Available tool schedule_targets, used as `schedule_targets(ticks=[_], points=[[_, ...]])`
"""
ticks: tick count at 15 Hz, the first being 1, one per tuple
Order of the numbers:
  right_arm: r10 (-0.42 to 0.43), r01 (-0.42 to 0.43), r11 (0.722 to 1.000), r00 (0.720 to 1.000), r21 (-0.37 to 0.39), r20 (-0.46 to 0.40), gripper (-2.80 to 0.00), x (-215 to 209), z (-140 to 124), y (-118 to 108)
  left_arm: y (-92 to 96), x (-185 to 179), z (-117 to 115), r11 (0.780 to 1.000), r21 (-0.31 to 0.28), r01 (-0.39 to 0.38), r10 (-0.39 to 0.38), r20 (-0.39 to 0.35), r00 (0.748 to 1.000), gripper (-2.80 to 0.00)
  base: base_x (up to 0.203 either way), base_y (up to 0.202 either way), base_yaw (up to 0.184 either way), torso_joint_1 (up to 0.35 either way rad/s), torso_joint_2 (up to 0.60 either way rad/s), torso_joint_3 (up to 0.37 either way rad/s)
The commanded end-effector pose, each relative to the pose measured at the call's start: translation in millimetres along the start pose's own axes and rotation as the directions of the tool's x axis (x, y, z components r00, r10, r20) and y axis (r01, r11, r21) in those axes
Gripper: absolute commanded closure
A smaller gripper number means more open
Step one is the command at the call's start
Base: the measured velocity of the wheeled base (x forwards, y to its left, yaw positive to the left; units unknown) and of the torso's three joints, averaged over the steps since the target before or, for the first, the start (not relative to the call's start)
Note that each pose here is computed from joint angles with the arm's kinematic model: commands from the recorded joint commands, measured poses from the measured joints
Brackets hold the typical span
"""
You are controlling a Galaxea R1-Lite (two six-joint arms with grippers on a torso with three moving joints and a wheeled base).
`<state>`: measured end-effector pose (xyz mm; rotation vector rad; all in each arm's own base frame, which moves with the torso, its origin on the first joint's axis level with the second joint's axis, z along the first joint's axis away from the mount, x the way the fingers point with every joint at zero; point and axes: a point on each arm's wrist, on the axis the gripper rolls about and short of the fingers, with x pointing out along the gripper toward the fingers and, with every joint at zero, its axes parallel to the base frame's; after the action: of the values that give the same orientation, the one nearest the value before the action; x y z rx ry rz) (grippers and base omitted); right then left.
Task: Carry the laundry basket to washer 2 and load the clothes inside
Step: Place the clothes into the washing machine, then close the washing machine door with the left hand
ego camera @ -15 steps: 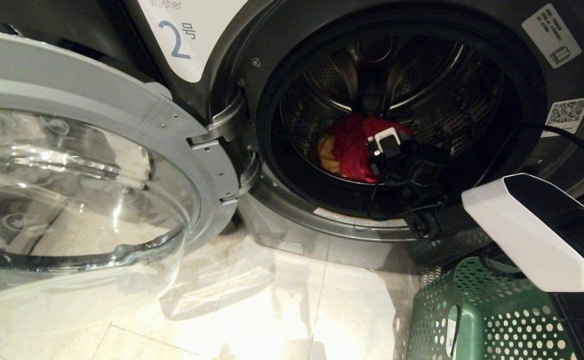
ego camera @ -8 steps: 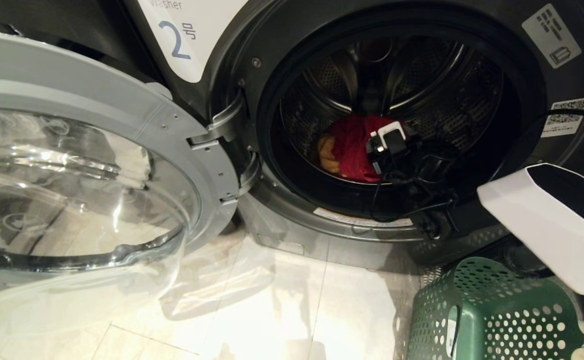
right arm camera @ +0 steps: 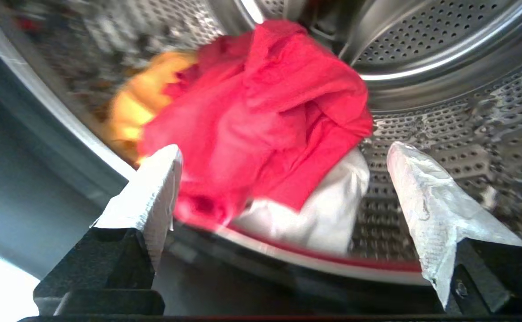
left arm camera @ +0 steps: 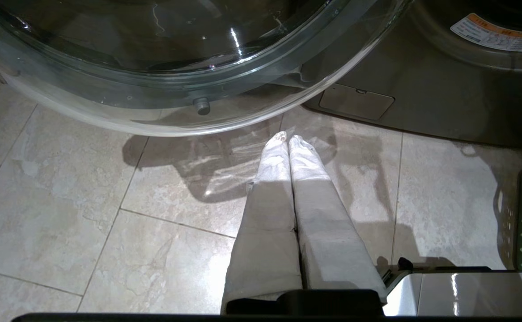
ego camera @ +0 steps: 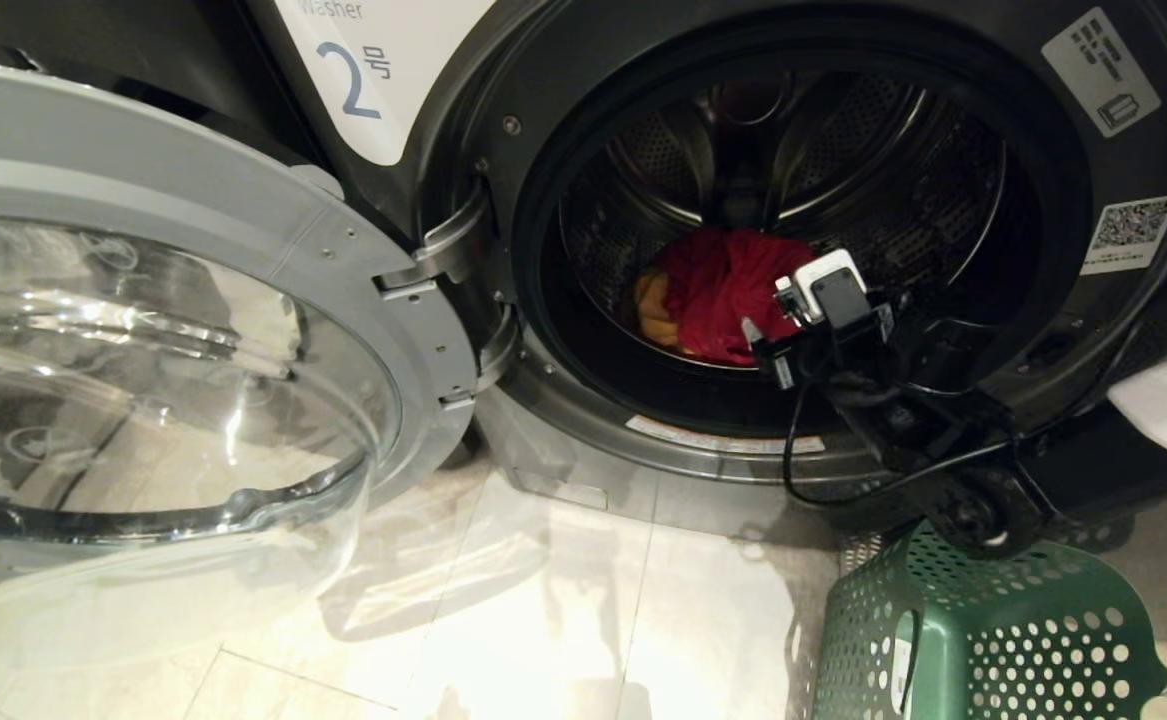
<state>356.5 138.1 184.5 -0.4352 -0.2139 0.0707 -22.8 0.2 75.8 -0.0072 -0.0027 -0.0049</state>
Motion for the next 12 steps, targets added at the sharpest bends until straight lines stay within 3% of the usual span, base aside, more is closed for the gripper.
schedule_targets(ticks=[1,2,3,7,12], points=[[0.024,-0.025,0.999,0.999,0.033,0.041,-2.8,-39,29,-10,0.0,0,0,1.0,0.0,0.0,0.0,-0.003,1.0,0.0,0.0,0.0,0.0,0.0,0.0,0.0],[0.039,-0.041,0.997,0.998,0.058,0.04,-2.8,-52,33,-10,0.0,0,0,1.0,0.0,0.0,0.0,-0.003,1.0,0.0,0.0,0.0,0.0,0.0,0.0,0.0],[0.046,-0.048,0.996,0.999,0.077,0.021,0.0,-62,31,-10,0.0,0,0,1.0,0.0,-0.001,0.001,-0.003,1.0,0.0,0.0,0.0,0.0,0.0,0.0,0.0],[0.083,-0.07,0.991,0.99,0.113,-0.115,0.0,-120,7,-18,0.0,0,0,1.0,0.0,0.0,0.0,-0.003,1.0,0.0,0.0,0.0,0.0,0.0,0.0,0.0],[0.11,-0.061,0.977,0.964,0.203,-0.24,0.0,-191,13,-53,0.0,0,0,1.0,0.0,0.0,0.0,-0.003,1.0,0.0,0.0,0.0,0.0,0.0,0.0,0.0]])
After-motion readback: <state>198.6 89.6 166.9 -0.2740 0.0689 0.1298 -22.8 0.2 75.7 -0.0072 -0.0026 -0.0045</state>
